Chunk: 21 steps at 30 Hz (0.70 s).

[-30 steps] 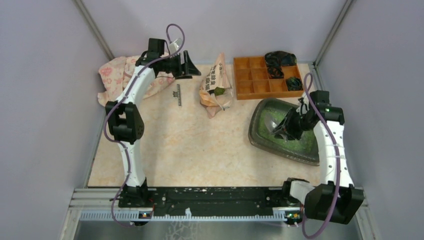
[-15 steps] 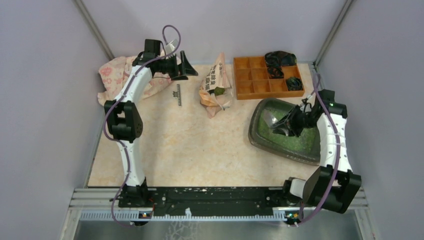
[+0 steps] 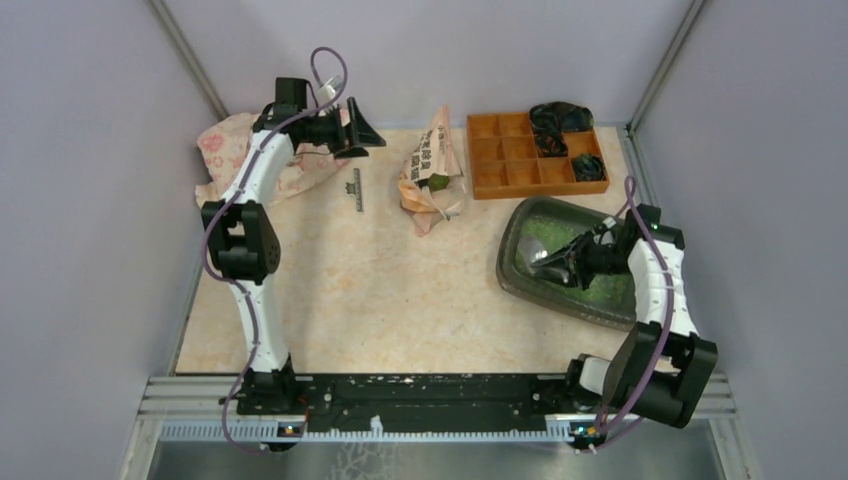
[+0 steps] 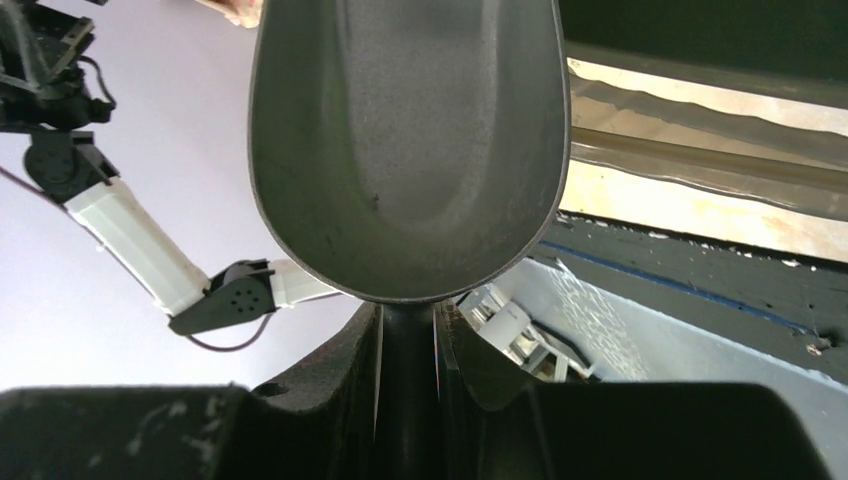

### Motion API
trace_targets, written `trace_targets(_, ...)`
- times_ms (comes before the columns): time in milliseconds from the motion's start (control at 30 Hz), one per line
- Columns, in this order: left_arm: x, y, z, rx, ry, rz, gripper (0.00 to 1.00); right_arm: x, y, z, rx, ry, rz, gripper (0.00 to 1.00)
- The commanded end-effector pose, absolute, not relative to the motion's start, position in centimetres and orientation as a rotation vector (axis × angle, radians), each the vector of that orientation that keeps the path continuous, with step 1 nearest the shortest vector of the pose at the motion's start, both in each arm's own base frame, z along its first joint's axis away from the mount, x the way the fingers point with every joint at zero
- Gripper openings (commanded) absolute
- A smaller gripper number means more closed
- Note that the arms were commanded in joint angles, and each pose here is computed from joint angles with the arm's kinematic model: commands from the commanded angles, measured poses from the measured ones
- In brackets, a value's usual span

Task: Fill the litter box with clean litter
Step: Pour the cat litter into the litter box.

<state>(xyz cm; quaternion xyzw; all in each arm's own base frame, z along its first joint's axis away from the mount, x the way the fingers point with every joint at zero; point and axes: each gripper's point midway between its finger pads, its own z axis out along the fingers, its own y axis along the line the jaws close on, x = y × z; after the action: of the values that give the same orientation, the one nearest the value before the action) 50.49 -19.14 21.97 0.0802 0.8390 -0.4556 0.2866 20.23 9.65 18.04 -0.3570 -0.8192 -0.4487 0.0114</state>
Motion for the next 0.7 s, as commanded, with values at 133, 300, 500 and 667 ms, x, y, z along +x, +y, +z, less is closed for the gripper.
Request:
trace_targets(133, 50.8, -18.7, 23.5, 0.235, 2.177, -1.272, 0.99, 21.7, 8.8, 21.0, -1.145, -2.601, -1.566, 0.00)
trace_targets(300, 50.9, -18.6, 23.3, 0.232, 2.180, -1.266, 0.99, 21.7, 7.1, 21.9, -1.144, -2.808, -1.392, 0.00)
trace_targets(500, 51.0, -18.6, 23.0, 0.221, 2.186, -1.266, 0.99, 21.3, 4.0, 26.6, -0.976, -3.229, -1.047, 0.00)
trace_targets(667, 51.2, -18.6, 22.8, 0.206, 2.192, -1.264, 0.99, 21.2, 5.9, 29.5, -0.673, -3.479, -0.843, 0.00)
